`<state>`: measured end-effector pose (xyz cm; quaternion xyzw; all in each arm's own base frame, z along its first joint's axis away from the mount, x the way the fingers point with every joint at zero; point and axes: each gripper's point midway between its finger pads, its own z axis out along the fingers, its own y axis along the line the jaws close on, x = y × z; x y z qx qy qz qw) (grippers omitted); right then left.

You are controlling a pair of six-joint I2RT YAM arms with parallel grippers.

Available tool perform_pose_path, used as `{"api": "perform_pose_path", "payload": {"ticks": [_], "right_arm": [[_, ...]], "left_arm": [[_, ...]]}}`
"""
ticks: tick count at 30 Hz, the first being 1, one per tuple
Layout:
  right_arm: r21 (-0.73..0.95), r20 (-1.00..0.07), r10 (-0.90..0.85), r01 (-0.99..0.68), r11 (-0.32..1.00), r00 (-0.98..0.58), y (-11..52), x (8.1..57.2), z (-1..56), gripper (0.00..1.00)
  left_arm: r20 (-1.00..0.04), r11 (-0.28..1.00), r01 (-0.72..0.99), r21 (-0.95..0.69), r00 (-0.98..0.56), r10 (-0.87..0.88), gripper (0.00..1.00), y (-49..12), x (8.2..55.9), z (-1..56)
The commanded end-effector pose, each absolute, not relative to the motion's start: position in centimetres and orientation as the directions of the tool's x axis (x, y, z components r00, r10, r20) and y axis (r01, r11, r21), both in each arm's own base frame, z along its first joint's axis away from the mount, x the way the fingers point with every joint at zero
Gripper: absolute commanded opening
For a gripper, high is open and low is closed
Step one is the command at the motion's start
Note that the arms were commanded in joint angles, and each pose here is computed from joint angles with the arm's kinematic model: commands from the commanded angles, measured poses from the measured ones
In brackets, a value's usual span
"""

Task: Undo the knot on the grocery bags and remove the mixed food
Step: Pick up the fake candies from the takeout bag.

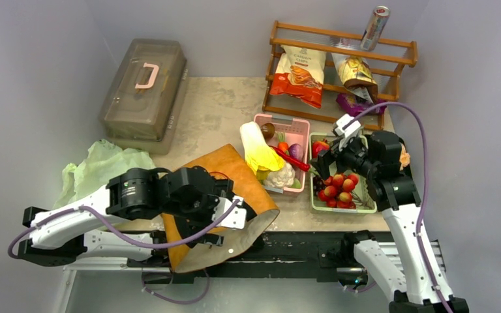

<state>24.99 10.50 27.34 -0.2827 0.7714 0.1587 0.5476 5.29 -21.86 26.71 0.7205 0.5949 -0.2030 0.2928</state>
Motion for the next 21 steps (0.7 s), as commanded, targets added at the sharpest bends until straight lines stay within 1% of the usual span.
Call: {"api": "perform_pose_path", "payload": {"ticks": [1, 4, 5, 7, 9, 11, 12, 13, 14, 15, 16, 18, 20, 21], "right_arm": [[-0.121, -0.914, -0.351, -0.687, 0.716, -0.205, 11.0, 23.8, 25.2, 0.99], [-0.175, -0.901, -0.399, -0.702, 0.690, -0.167, 10.8, 23.4, 24.6, 0.99], [-0.202, -0.900, -0.412, -0.705, 0.680, -0.140, 10.7, 23.3, 24.6, 0.99], [-0.239, -0.897, -0.431, -0.713, 0.659, -0.098, 10.7, 23.0, 24.7, 0.99], [-0.238, -0.886, -0.451, -0.733, 0.637, -0.105, 10.8, 22.6, 24.4, 0.99], [-0.231, -0.874, -0.472, -0.757, 0.611, -0.115, 10.9, 22.2, 24.3, 0.99], [-0.241, -0.875, -0.475, -0.771, 0.589, -0.089, 11.2, 22.0, 24.7, 0.99], [-0.254, -0.878, -0.474, -0.783, 0.568, -0.060, 11.5, 21.7, 25.2, 0.99], [-0.260, -0.885, -0.465, -0.793, 0.550, -0.032, 11.9, 21.3, 25.7, 0.99], [-0.266, -0.893, -0.449, -0.804, 0.532, -0.002, 12.3, 20.9, 26.4, 0.99], [-0.267, -0.905, -0.424, -0.811, 0.521, 0.026, 12.8, 20.4, 27.1, 0.99], [-0.220, -0.939, -0.342, -0.835, 0.505, 0.040, 14.0, 19.6, 28.4, 0.99], [-0.119, -0.964, -0.267, -0.898, 0.423, 0.002, 15.7, 18.5, 29.3, 0.99], [-0.052, -0.969, -0.242, -0.922, 0.385, -0.047, 16.5, 18.2, 29.7, 0.99]], "left_arm": [[-0.548, -0.116, 0.988, 0.097, 0.150, 0.823, 1.00, -21.8, 4.7, 24.0], [-0.557, -0.143, 0.984, 0.104, 0.177, 0.811, 1.00, -21.9, 3.8, 23.2], [-0.540, -0.158, 0.980, 0.121, 0.199, 0.818, 1.00, -21.8, 3.6, 22.7], [-0.489, -0.173, 0.968, 0.181, 0.241, 0.838, 1.00, -21.7, 4.1, 21.0], [-0.418, -0.168, 0.940, 0.297, 0.286, 0.862, 1.00, -21.5, 6.1, 19.9], [-0.315, -0.185, 0.893, 0.409, 0.329, 0.891, 1.00, -21.1, 8.1, 19.0], [-0.264, -0.191, 0.870, 0.455, 0.336, 0.904, 1.00, -20.7, 9.1, 18.9], [-0.241, -0.185, 0.853, 0.487, 0.336, 0.911, 1.00, -20.5, 9.8, 19.3], [-0.246, -0.161, 0.843, 0.513, 0.324, 0.913, 0.99, -20.4, 10.5, 20.0], [-0.270, -0.126, 0.839, 0.529, 0.307, 0.913, 0.92, -20.3, 11.1, 20.8], [-0.306, -0.074, 0.843, 0.533, 0.274, 0.912, 0.79, -20.3, 11.9, 21.9], [-0.394, 0.041, 0.870, 0.492, 0.180, 0.901, 0.41, -19.9, 13.3, 24.0], [-0.459, 0.147, 0.890, 0.431, 0.076, 0.885, 0.07, -19.5, 14.8, 26.0], [-0.487, 0.174, 0.901, 0.397, 0.046, 0.872, 0.00, -19.6, 15.1, 26.9]]}}
